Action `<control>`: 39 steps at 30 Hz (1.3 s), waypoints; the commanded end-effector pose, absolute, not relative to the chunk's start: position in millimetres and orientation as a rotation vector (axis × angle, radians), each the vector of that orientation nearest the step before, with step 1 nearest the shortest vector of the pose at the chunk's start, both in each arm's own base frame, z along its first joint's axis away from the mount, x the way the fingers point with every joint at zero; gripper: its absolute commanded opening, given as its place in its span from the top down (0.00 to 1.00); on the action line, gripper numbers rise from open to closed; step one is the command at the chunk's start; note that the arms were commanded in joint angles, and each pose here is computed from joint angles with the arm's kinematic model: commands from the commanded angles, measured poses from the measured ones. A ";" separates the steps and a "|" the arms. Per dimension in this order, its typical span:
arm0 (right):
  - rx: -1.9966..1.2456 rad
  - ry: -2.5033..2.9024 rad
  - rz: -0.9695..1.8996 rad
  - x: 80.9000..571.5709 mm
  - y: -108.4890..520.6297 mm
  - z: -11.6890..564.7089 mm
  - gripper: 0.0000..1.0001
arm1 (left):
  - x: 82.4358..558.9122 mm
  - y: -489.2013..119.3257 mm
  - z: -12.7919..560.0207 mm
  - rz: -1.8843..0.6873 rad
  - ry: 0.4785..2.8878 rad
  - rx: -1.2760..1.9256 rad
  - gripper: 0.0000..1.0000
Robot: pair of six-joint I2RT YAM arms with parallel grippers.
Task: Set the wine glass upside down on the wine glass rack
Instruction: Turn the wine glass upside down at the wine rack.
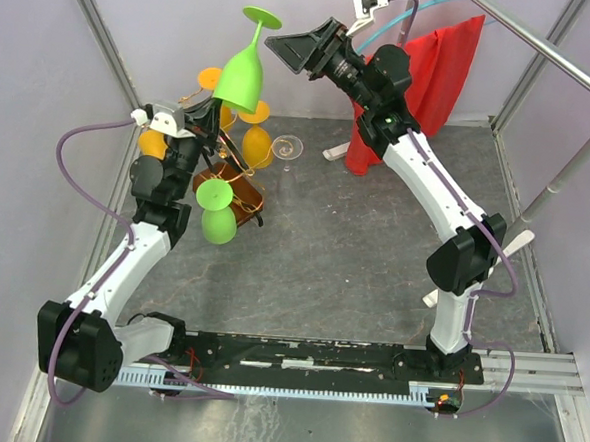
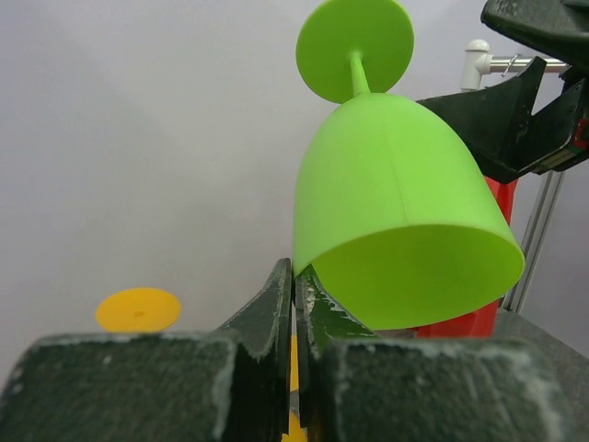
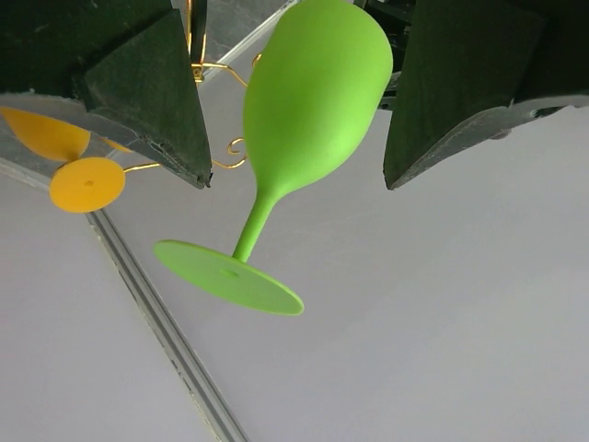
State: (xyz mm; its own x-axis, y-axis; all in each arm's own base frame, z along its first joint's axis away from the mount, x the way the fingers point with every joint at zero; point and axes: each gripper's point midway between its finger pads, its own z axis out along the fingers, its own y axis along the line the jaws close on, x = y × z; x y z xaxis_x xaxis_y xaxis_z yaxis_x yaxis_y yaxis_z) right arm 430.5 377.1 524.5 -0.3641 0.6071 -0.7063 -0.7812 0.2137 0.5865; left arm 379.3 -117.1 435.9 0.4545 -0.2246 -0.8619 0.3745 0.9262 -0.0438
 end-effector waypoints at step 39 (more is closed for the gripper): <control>-0.695 0.787 0.730 431.5 357.6 508.4 0.56 | 335.7 -127.6 447.1 -0.368 1.079 0.331 0.97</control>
